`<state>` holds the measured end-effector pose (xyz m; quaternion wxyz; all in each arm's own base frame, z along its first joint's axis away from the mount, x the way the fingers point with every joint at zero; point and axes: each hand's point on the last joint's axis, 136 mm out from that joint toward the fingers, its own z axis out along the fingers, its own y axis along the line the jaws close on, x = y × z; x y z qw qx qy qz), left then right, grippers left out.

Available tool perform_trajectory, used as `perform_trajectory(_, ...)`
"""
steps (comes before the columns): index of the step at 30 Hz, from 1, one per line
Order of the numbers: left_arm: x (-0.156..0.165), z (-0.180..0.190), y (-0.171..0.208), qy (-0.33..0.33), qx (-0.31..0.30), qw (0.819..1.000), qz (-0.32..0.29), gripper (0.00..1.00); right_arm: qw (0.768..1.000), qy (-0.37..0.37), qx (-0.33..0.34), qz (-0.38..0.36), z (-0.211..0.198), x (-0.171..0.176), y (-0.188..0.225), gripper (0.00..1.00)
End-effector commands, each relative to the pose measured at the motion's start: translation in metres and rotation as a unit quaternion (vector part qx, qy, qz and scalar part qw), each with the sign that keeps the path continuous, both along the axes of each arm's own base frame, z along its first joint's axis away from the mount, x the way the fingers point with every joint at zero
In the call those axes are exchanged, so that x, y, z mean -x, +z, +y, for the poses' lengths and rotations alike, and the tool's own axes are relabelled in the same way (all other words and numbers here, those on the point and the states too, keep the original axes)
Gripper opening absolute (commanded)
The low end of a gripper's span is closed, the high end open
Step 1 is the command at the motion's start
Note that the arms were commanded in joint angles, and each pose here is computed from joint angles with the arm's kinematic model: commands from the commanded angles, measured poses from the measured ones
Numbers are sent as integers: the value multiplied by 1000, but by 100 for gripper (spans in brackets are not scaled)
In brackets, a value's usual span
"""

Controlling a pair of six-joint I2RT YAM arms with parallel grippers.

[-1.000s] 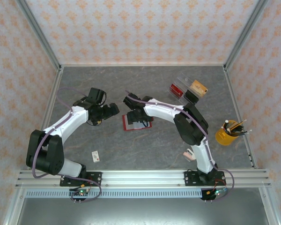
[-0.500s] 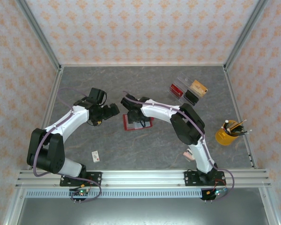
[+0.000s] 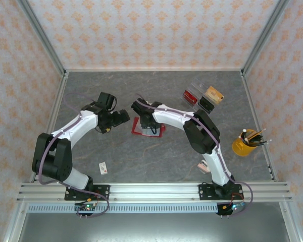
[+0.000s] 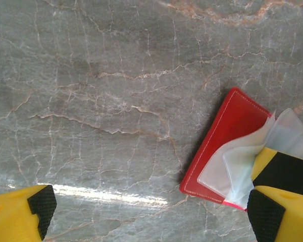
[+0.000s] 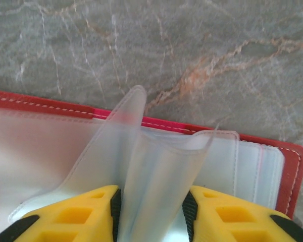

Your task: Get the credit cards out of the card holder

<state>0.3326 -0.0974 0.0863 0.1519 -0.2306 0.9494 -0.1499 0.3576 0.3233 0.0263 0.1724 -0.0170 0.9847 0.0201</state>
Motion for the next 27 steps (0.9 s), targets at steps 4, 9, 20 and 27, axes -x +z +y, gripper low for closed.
perform_trajectory(4,-16,14,26,9,-33,999,-29,100,999,11,-37,8,5,-7,15,52)
perform_trajectory(9,-21,35,58,30,-84,993,-71,100,989,35,-133,-49,21,-7,95,70)
perform_trajectory(20,-6,111,119,126,-255,940,-190,100,964,-34,1,-263,-105,-33,193,100)
perform_trajectory(27,22,153,117,171,-363,889,-219,100,929,-130,106,-329,-221,-27,201,100)
